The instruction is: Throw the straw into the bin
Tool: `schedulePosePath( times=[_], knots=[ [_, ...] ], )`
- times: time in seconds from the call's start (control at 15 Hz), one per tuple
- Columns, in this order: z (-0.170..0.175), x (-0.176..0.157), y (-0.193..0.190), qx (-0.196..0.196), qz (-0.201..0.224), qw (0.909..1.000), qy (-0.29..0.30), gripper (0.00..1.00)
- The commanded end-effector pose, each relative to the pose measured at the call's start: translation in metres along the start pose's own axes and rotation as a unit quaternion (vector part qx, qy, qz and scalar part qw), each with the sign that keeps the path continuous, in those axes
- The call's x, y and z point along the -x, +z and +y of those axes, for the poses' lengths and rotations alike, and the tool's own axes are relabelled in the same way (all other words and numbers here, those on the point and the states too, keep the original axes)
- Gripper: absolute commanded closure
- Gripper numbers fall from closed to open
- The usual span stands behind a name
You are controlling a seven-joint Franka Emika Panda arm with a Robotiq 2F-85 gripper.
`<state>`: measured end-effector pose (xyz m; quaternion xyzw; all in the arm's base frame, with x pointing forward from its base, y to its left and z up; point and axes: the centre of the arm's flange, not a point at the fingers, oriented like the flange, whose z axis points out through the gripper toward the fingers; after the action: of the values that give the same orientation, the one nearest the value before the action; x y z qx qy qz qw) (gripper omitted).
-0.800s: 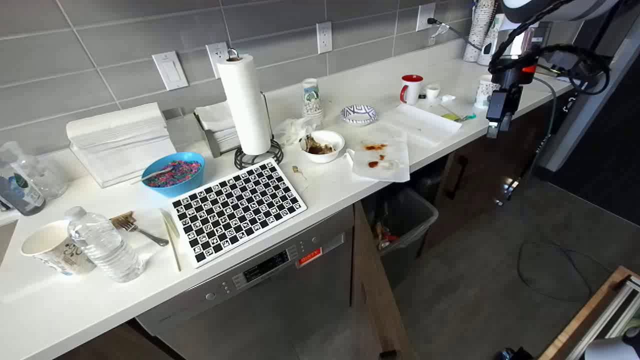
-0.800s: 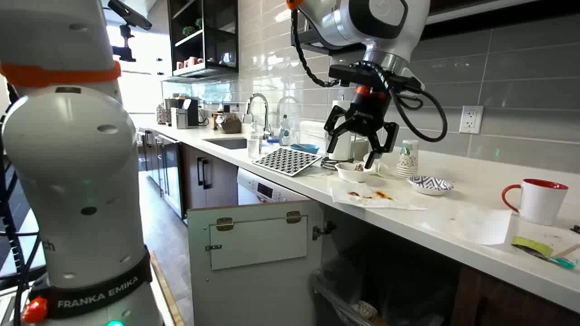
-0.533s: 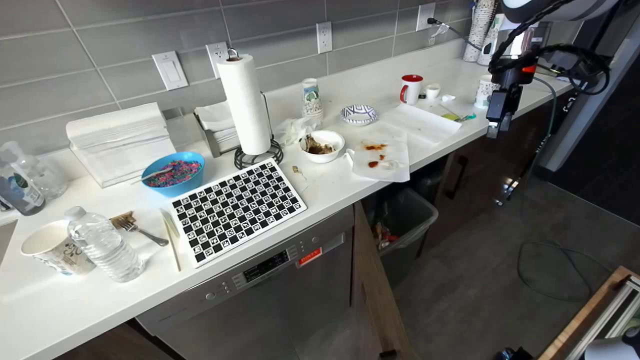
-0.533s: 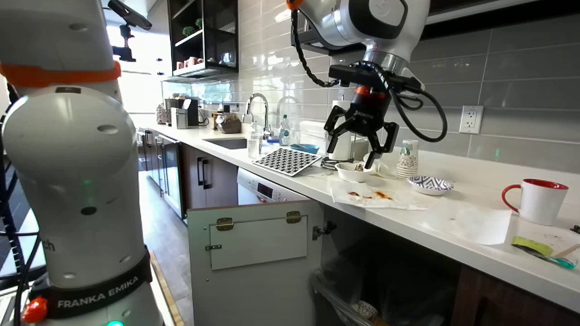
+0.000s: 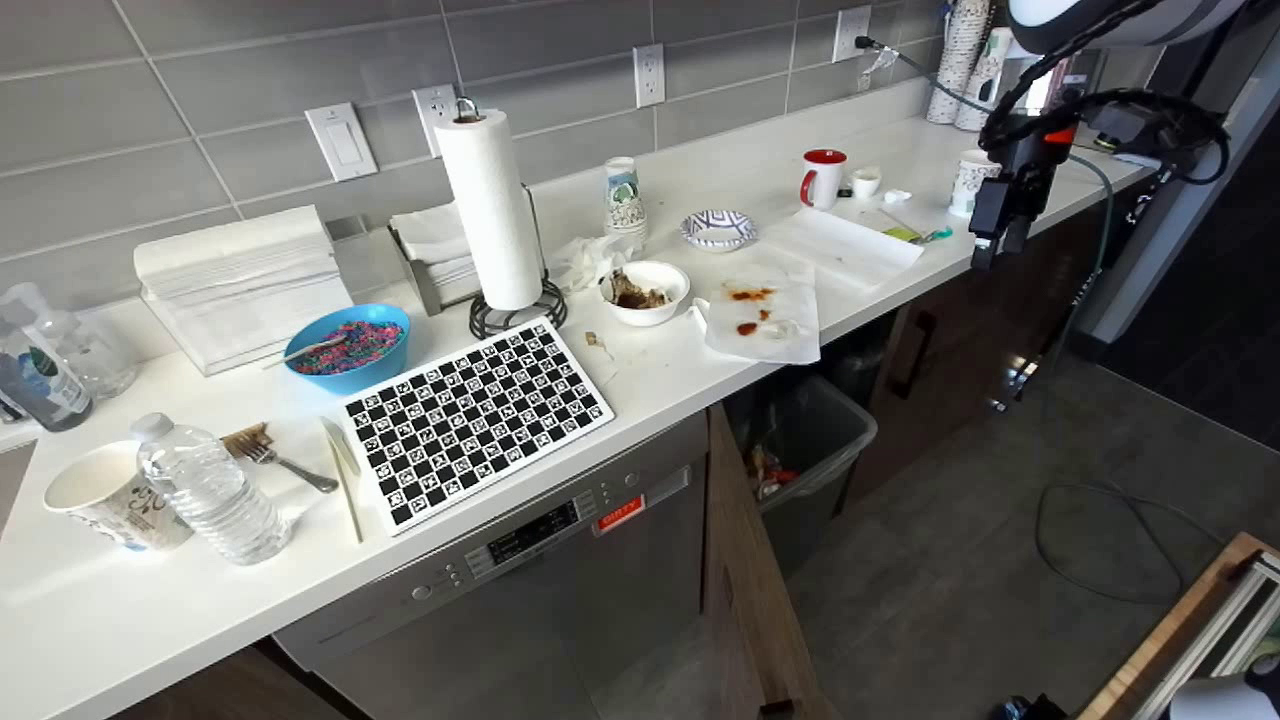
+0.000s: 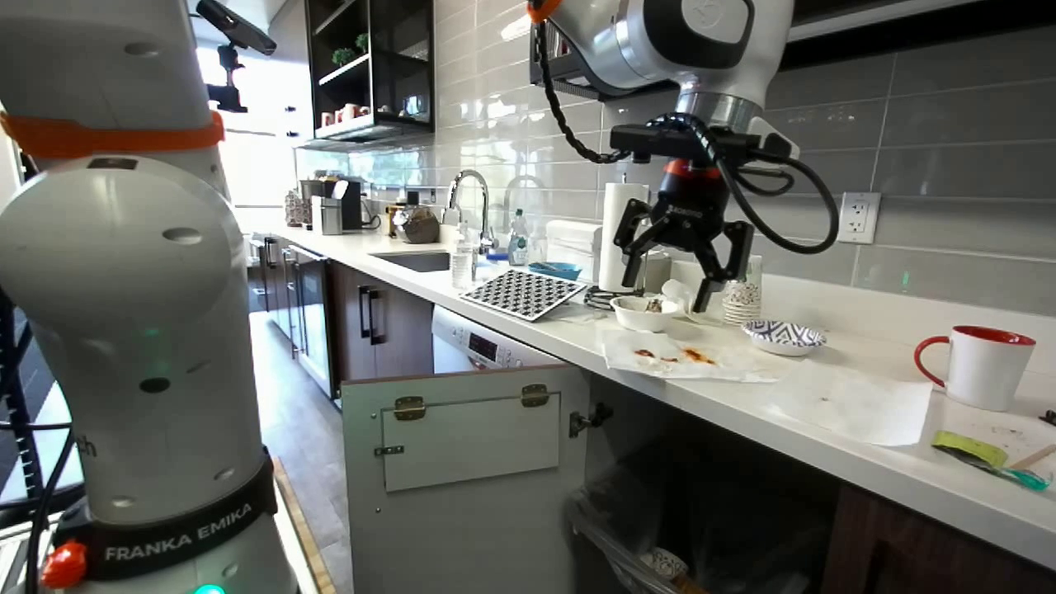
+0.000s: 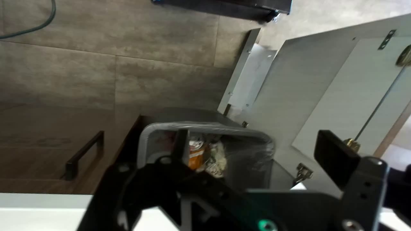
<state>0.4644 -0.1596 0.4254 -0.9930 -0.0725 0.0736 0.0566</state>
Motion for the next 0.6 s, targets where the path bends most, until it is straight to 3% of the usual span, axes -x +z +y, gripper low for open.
schedulePosePath(
  times=[0.0,0.27,0.53],
  knots=[
    [0.050,-0.018,0.008,0.030,0.037,0.9973,0.055,0.00],
    [0.096,-0.049,0.016,0.053,0.089,0.9934,0.049,0.00],
    [0.099,-0.108,0.021,0.078,0.120,0.9895,0.023,0.00]
  ],
)
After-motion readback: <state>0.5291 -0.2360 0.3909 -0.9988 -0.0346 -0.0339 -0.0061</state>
